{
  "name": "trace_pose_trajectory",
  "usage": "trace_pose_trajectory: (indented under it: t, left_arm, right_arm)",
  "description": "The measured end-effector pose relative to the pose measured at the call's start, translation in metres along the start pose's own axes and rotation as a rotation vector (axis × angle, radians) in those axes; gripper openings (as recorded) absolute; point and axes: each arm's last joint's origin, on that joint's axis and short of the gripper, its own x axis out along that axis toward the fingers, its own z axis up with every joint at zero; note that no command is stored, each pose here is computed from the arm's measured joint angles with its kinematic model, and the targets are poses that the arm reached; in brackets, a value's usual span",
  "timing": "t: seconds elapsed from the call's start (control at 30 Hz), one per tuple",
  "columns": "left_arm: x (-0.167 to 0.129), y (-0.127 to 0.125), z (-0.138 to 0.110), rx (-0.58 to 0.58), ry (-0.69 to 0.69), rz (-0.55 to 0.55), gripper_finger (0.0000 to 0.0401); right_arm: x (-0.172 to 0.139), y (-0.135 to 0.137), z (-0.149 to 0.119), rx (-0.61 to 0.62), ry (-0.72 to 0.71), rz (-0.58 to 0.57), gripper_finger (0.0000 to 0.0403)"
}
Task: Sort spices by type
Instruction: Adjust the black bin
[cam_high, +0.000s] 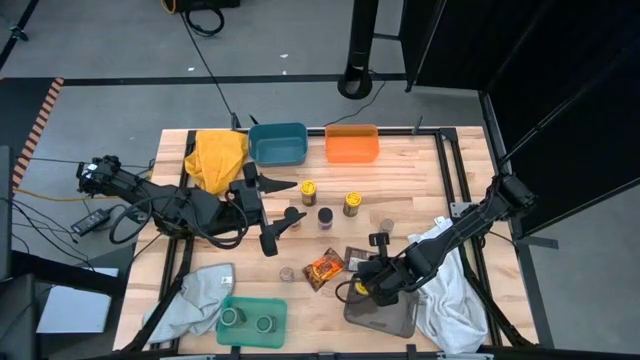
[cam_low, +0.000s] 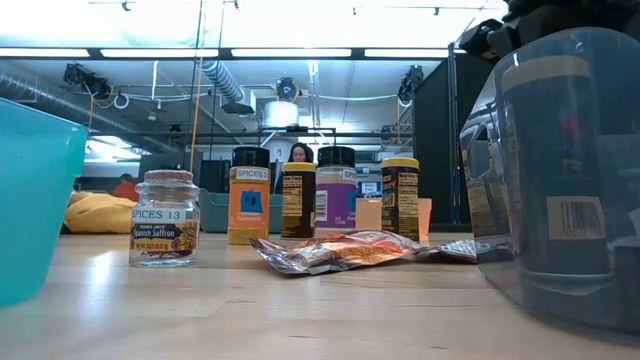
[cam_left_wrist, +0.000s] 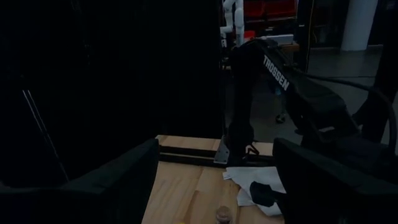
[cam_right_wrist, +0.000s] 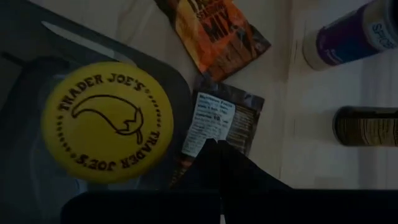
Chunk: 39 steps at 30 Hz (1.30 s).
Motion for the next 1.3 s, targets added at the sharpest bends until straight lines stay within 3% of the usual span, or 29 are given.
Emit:
trace_pose_trajectory:
  t: [0.23,0.8,1.1,1.3]
  left_arm:
    - [0.000,0.000,0.000,0.003,0.002,0.000,0.0321]
    - [0.000,0.000,0.000,0.005,0.003,-0.001,0.0321]
    - [0.000,0.000,0.000,0.005,0.003,-0.001,0.0321]
    - [0.000,0.000,0.000,0.005,0.003,-0.001,0.0321]
  right_arm:
    - [0.012,0.002,-0.010,0.027,0.024,0.037,0.0000]
    - [0.004,0.026,-0.004,0.027,-0.092,0.178,0.0000]
    - [-0.001,0.037,-0.008,0.089,-0.101,0.199,0.0000]
    - [-0.006,0.037,-0.005,0.099,-0.130,0.152,0.0000]
